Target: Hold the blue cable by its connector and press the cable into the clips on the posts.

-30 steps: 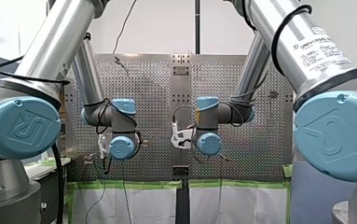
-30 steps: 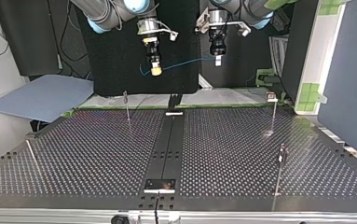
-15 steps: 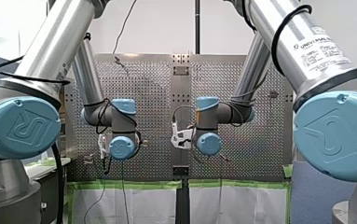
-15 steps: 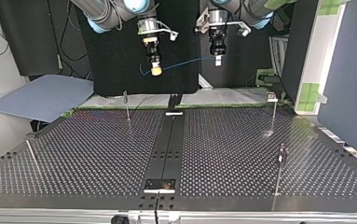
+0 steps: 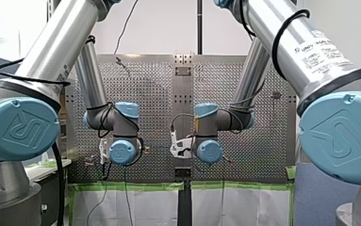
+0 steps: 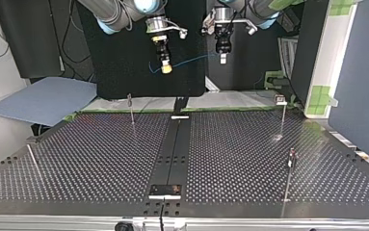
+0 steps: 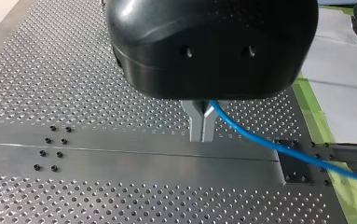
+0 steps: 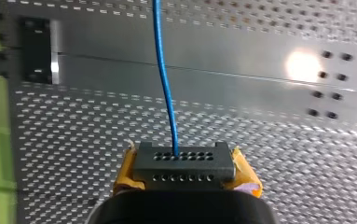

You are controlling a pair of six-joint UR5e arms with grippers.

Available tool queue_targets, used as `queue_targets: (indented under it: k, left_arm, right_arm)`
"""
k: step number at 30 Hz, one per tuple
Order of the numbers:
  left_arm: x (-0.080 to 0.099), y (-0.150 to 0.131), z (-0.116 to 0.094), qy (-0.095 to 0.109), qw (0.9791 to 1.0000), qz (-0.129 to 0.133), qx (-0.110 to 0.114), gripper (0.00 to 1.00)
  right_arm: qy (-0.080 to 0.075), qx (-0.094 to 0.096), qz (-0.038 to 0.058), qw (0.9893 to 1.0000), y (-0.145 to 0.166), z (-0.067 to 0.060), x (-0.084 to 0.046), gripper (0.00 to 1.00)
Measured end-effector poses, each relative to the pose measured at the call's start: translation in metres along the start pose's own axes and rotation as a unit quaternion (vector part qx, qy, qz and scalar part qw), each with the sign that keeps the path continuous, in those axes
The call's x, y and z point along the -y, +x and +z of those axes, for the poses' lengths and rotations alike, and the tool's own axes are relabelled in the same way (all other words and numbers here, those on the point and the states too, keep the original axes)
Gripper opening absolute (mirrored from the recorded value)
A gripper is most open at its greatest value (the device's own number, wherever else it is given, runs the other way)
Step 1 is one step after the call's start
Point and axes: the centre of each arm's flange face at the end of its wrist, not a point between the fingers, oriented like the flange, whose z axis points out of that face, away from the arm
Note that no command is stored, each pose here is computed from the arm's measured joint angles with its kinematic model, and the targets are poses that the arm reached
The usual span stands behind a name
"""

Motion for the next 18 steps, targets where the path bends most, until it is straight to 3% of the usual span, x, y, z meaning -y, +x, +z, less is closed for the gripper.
queue_targets:
  k: [5, 18]
  left_arm:
    - [0.000, 0.000, 0.000, 0.000, 1.0000, 0.000, 0.000, 0.00]
    - [0.000, 0.000, 0.000, 0.000, 1.0000, 0.000, 0.000, 0.00]
  right_arm:
    - [0.002, 0.012, -0.0035, 0.9999, -0.013, -0.002, 0.001, 0.00]
    - [0.002, 0.014, -0.0040, 0.9999, -0.015, -0.003, 0.001, 0.00]
